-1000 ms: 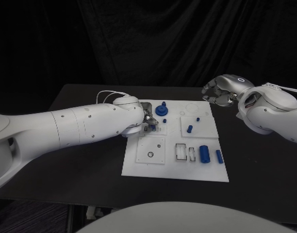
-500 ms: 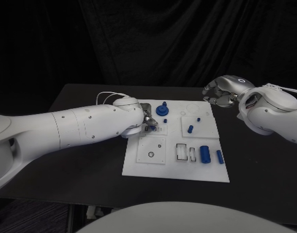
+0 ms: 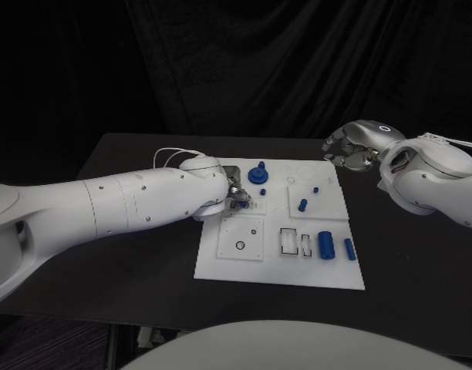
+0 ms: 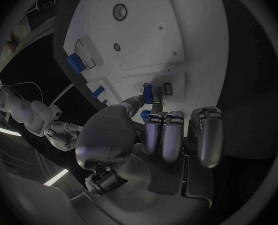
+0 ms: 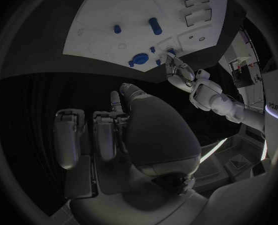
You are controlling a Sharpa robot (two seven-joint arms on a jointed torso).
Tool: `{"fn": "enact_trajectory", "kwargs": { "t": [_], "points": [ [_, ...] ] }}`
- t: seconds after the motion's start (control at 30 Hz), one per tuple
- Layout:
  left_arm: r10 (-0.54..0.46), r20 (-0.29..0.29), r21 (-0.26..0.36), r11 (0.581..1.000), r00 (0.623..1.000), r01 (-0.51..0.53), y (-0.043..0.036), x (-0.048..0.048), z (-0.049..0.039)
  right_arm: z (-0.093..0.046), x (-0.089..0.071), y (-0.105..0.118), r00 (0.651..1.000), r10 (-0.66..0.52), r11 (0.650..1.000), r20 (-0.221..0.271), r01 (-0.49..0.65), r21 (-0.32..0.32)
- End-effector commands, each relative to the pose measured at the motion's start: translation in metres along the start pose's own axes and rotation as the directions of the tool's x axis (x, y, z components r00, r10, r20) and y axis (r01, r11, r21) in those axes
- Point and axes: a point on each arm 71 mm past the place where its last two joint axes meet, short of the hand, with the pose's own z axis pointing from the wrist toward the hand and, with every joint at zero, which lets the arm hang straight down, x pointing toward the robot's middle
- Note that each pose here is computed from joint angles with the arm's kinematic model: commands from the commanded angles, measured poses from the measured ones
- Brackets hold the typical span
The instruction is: Assemble the parts on the task board
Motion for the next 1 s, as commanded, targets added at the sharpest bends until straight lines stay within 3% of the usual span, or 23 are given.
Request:
{"fn": "enact_trajectory", "kwargs": {
  "t": [0.03, 0.43, 1.0],
  "points": [
    [-0.004, 0.001, 0.012, 1.0, 1.0, 0.004, -0.0022, 0.0021, 0.0001, -0.0005, 0.0016, -0.0014, 1.0, -0.003, 1.0, -0.009, 0.004, 0.02],
    [-0.017, 0.019, 0.028, 0.999, 1.0, 0.016, -0.0037, 0.0013, 0.0007, -0.0007, 0.0023, -0.0019, 1.0, -0.004, 1.0, -0.015, 0.005, 0.023],
    [-0.007, -0.002, 0.025, 1.0, 1.0, 0.007, -0.0045, 0.0056, 0.0025, -0.001, 0.0031, -0.0029, 1.0, -0.006, 0.999, -0.025, 0.007, 0.032]
  ]
}}
